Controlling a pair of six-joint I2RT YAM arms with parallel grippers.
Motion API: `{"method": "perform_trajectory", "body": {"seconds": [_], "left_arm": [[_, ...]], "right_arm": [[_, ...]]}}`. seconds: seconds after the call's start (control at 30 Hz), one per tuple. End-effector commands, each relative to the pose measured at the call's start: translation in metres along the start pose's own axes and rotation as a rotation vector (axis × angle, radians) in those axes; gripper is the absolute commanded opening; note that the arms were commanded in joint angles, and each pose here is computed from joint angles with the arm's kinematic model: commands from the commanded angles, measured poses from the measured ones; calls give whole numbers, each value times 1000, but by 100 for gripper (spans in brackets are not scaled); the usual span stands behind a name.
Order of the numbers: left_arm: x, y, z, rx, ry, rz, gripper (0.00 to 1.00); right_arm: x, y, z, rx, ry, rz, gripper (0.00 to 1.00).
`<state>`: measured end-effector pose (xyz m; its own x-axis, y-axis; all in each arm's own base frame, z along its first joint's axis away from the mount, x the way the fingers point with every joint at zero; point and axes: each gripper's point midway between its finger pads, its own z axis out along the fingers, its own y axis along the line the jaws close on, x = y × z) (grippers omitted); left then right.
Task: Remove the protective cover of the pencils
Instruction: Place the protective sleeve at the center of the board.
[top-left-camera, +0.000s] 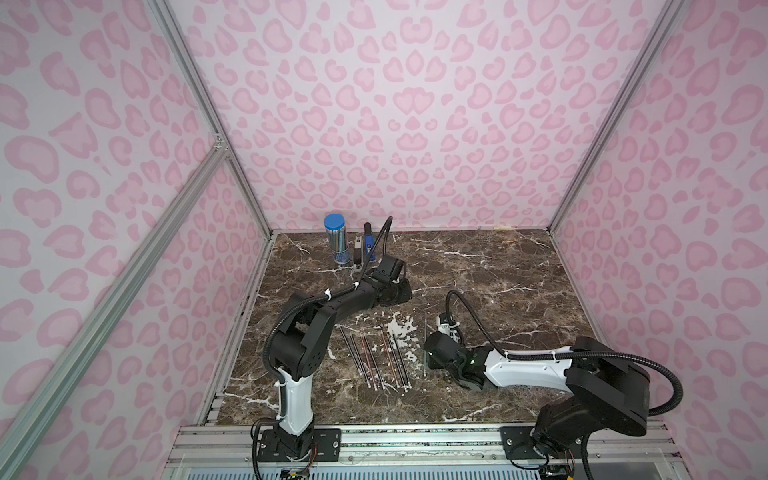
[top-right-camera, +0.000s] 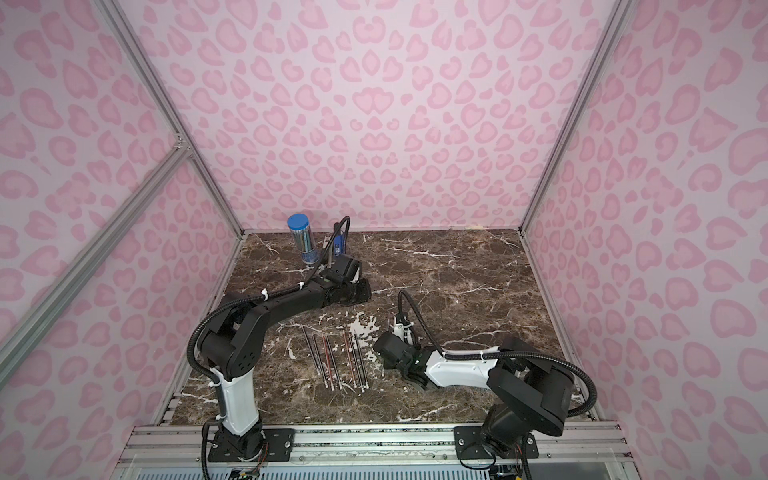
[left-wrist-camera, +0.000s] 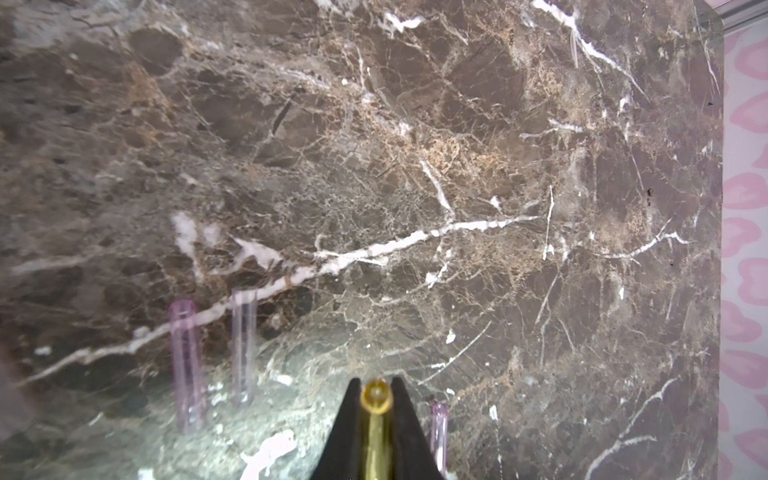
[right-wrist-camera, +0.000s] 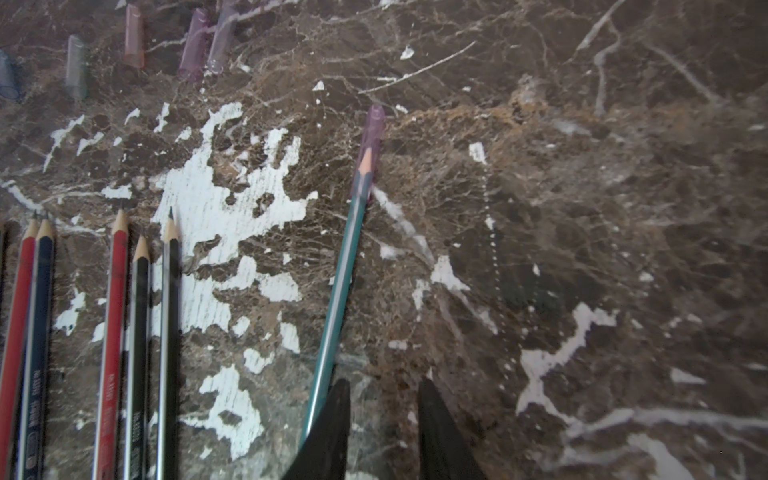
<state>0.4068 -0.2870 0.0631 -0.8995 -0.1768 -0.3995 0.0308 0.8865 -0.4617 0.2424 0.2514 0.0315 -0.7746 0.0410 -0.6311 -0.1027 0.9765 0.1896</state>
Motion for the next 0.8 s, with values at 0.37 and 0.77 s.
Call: {"method": "perform_trajectory", "body": {"seconds": [0.37, 0.77], "left_arm": [[9, 11, 19, -58, 69, 27, 10], [11, 19, 18, -98, 74, 29, 15]], "right_arm": [[-2, 11, 6, -27, 0, -8, 29], [-1, 11, 7, -32, 4, -9, 29]]}}
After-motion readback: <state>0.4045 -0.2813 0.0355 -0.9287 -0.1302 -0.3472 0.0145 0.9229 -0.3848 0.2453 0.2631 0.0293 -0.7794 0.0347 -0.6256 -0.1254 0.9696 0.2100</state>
